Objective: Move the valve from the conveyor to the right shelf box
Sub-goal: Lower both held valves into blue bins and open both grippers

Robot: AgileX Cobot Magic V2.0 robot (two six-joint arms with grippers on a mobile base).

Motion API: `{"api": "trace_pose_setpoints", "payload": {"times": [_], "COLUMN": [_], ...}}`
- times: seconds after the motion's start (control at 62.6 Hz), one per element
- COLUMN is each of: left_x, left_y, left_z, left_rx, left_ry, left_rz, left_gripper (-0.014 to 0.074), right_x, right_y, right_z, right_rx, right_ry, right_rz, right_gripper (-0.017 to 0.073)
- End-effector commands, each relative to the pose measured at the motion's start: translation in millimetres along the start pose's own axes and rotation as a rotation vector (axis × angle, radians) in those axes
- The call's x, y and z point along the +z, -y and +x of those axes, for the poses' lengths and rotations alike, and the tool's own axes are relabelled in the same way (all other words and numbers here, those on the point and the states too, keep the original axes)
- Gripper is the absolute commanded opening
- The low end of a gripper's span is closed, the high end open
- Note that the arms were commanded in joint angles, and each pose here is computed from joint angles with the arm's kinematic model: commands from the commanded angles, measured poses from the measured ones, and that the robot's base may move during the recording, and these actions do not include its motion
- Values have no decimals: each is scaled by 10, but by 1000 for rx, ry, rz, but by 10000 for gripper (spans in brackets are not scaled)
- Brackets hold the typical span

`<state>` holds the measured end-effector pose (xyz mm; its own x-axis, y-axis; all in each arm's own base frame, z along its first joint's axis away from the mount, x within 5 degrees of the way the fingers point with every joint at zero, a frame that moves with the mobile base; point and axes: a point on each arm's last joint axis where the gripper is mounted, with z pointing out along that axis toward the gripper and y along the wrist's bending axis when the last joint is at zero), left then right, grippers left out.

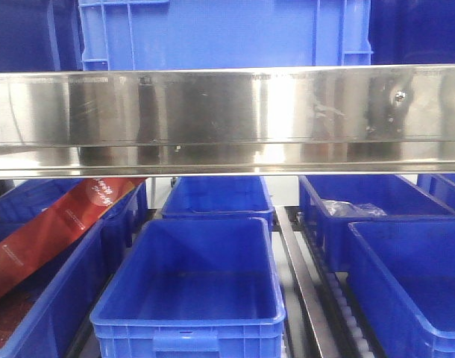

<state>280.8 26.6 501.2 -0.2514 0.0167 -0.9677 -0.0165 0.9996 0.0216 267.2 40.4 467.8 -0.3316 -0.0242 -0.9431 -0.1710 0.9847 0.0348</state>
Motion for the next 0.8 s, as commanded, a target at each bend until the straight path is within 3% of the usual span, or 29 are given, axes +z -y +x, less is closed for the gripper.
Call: {"api": "trace_pose_setpoints", "payload": {"times": [0.0,0.176,0.256,0.303,0.447,0.623,0.783], "left_x": [-71,-57,-55,-31,80,369,746], "left_y": [1,3,59,117,438,973,1407], "left_z": [-106,-102,-119,-140,-289,-461,-391], "left_rx": [-13,-18,-47,-33,14,46,70], "left_ry": [81,77,87,90,122,151,106], "left_rz": [-5,-1,40,67,180,336,433], "left_gripper": [-111,-111,-111,-111,-111,-111,-111], "right_x": [-108,-120,-106,-78,16,230,580], "right_y": [1,0,-5,-25,-179,-457,-715], "right_z": [-151,-158,-198,-233,-449,-720,-746], "right_rx": [-13,-14,-13,-15,-32,-50,-62], "right_ry": [119,122,131,135,182,240,232], "right_rz": [7,6,4,-4,-56,-139,-201], "right_gripper": [-154,-154,-154,-154,-154,-154,-154]}}
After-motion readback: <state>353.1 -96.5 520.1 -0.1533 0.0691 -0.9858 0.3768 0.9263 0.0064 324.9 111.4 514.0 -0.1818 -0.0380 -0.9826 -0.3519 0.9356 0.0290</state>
